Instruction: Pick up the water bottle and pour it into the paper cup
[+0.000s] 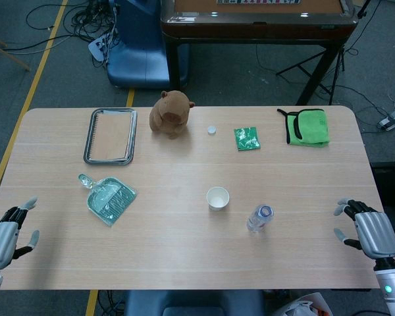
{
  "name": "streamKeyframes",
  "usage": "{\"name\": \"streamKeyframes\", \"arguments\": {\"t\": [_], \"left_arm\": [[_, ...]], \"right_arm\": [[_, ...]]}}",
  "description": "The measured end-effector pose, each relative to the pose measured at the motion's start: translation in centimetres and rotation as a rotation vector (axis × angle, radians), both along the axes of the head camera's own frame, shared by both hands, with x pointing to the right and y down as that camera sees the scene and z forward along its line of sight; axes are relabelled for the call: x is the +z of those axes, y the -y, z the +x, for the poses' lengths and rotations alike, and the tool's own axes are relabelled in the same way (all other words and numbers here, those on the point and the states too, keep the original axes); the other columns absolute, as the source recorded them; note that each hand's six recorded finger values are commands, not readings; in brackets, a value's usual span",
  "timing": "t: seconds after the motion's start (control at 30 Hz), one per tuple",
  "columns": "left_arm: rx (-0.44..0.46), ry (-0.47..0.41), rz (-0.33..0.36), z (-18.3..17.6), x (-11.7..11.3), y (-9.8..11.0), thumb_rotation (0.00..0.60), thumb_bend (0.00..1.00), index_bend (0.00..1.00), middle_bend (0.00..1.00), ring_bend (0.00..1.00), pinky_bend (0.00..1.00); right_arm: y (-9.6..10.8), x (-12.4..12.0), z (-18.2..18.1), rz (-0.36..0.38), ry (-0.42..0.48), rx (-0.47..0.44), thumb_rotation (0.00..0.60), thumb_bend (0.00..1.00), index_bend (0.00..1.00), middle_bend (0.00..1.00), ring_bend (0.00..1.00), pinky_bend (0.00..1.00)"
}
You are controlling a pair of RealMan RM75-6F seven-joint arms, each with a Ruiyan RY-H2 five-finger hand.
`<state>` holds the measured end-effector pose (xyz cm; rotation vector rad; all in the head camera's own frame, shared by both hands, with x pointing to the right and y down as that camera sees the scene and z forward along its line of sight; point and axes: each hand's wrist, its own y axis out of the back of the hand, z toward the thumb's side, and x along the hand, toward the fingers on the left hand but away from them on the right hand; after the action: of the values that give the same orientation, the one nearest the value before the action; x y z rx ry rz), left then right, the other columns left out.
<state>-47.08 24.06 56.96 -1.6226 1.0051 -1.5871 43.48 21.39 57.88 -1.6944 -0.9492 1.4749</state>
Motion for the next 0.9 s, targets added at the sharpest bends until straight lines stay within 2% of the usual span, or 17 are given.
{"name": "streamKeyframes", "arguments": {"t": [0.1, 0.37, 0.5, 0.63, 0.9], "left_arm": [[-0.003, 0.0, 0.001, -0.1, 0.0, -0.1, 0.6, 0.39, 0.16, 0.21, 0.19, 0.6], [-0.007, -0.001, -0.033, -0.3, 0.3, -0.3, 0.6, 0.39, 0.17, 0.21, 0.19, 0.6], [-0.014, -0.01, -0.035, -0.2, 0.2, -0.4, 0.6, 0.39, 0.17, 0.21, 0.19, 0.6], [-0.017, -0.014, -0.034, -0.2, 0.0, -0.4, 0.6, 0.39, 0.17, 0.21, 0.19, 0.6], [-0.029, -0.025, -0.025, -0.4, -0.4, -0.3, 0.6, 0.39, 0.17, 0.21, 0.19, 0.6]], "right_arm": [[0.1, 0.0, -0.1, 0.003, 0.003, -0.002, 0.6, 0.23, 0.45, 0.3, 0.31, 0.53], [0.1, 0.4, -0.6, -0.009, 0.044, 0.013, 0.6, 0.23, 0.43, 0.3, 0.31, 0.52], [0.2, 1.1, -1.2, -0.018, 0.081, 0.02, 0.6, 0.14, 0.42, 0.3, 0.29, 0.45], [0.6, 2.0, -1.9, -0.027, 0.151, 0.038, 0.6, 0.04, 0.41, 0.29, 0.26, 0.43], [1.8, 4.6, -4.8, -0.048, 0.342, 0.051, 0.6, 0.02, 0.41, 0.28, 0.25, 0.43]]}}
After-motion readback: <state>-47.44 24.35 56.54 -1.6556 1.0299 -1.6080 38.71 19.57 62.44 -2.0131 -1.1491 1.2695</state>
